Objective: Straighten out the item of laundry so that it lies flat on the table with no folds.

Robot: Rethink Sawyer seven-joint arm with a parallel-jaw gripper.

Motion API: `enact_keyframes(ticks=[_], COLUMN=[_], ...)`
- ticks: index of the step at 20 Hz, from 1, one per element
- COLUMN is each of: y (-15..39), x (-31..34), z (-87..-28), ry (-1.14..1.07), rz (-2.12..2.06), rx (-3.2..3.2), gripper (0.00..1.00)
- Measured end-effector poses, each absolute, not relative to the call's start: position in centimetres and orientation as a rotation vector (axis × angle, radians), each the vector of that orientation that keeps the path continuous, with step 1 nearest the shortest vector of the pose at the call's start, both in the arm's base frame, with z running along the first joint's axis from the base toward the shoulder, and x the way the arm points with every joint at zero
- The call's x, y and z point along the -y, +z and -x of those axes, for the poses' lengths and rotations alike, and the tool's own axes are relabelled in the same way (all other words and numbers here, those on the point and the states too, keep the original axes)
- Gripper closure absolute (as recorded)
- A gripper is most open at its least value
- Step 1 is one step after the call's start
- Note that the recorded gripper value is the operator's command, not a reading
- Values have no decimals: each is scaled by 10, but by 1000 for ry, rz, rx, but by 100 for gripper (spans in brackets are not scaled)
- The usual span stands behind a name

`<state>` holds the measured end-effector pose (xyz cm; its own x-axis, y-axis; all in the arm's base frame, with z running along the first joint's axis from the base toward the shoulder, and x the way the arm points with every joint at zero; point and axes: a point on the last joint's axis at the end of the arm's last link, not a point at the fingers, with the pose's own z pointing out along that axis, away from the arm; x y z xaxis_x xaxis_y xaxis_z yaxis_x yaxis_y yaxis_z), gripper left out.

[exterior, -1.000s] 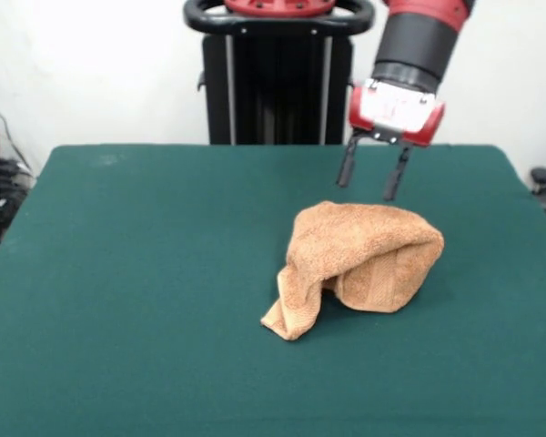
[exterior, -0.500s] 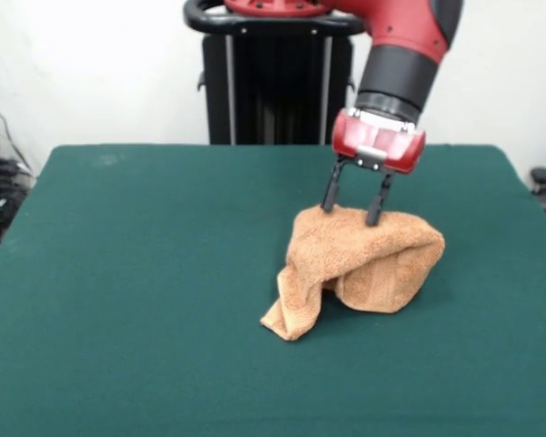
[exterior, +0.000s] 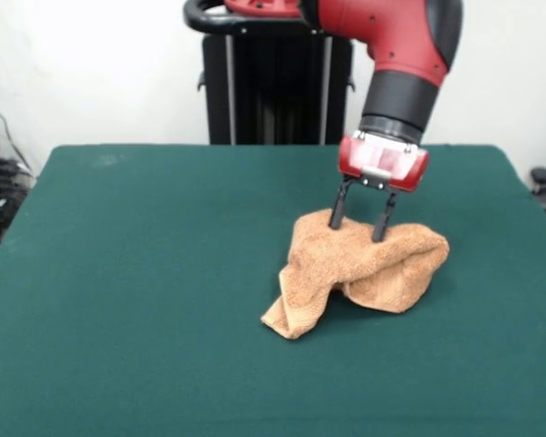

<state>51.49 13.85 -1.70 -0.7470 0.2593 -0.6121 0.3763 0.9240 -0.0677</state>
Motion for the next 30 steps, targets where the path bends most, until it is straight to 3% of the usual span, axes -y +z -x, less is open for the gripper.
enact_keyframes(ticks=[30], y=[-30], x=[-139], z=[-530], ry=[-219], rz=[-577], rx=[-2452], gripper=[0])
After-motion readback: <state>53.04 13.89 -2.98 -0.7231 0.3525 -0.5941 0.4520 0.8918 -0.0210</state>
